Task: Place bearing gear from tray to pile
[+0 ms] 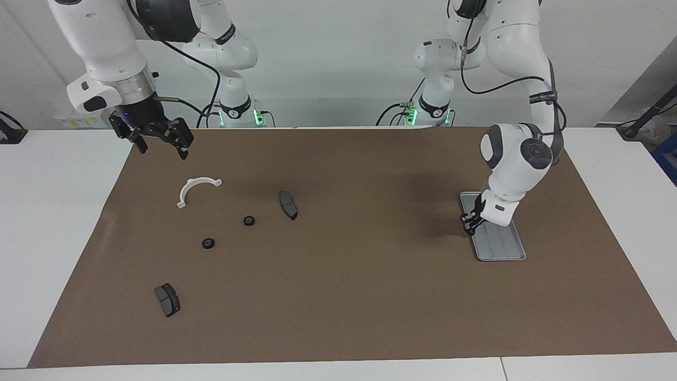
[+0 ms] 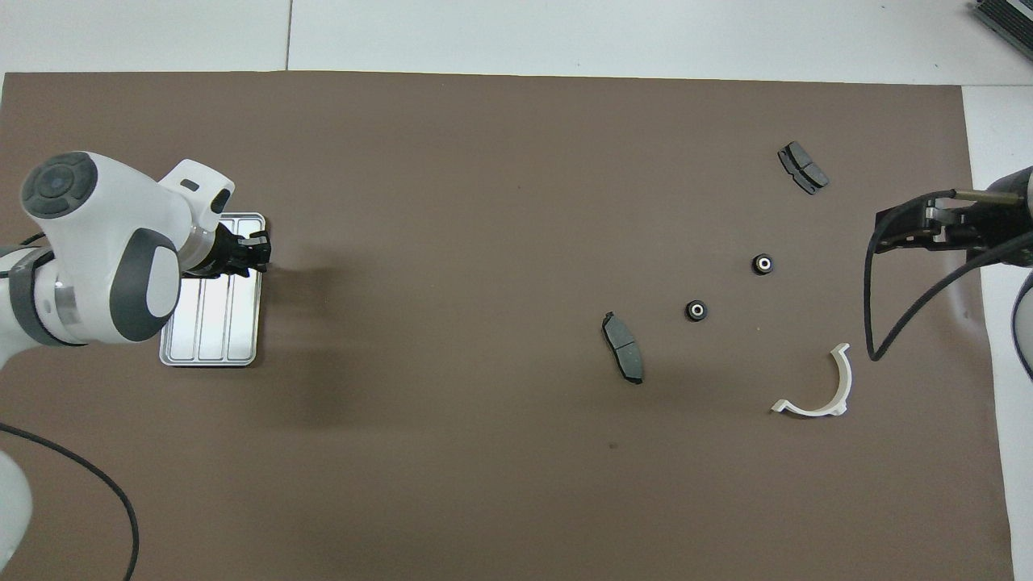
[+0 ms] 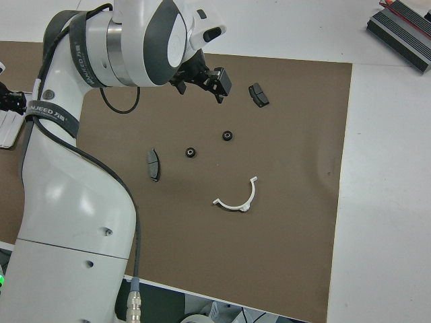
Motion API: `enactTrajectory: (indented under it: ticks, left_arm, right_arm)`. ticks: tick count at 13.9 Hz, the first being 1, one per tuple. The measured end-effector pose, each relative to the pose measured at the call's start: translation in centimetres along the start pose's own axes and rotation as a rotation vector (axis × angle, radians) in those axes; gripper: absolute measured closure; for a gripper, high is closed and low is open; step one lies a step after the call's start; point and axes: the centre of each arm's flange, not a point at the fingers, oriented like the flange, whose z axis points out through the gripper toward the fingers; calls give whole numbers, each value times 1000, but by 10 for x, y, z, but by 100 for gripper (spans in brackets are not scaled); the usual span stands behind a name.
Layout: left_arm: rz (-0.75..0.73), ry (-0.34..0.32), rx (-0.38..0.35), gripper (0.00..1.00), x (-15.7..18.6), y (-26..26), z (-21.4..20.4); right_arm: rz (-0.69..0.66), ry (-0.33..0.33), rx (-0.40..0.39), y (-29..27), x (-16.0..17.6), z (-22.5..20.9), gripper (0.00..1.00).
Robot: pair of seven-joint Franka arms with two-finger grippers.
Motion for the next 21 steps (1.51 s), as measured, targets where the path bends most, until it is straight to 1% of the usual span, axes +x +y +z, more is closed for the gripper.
enactTrajectory:
  ticks: [5, 9, 12, 15, 16, 18, 21]
  left_arm:
    - [-94, 9, -7, 77, -48, 91, 0]
    - [-161, 62, -68, 77, -90, 161, -5]
    - [-162, 69, -92, 77, -117, 201, -3]
    - [-125, 77, -114, 77, -136, 225, 4]
    - [-119, 81, -122, 71, -138, 229, 6]
    - [-118, 88, -131, 47, -138, 230, 6]
    - [-123, 95, -136, 16, -135, 229, 5]
  right_arm:
    - [0, 0, 0, 0, 0, 0, 0]
    - [0, -1, 0, 0, 0, 0, 0]
    - [0, -1, 0, 0, 0, 1, 0]
    - [-1, 11, 2, -1, 2, 5, 0]
    - [-3, 22, 5, -2, 3, 9, 0]
    - [-10, 39, 9, -7, 6, 21, 0]
    - [-42, 58, 15, -27, 9, 40, 0]
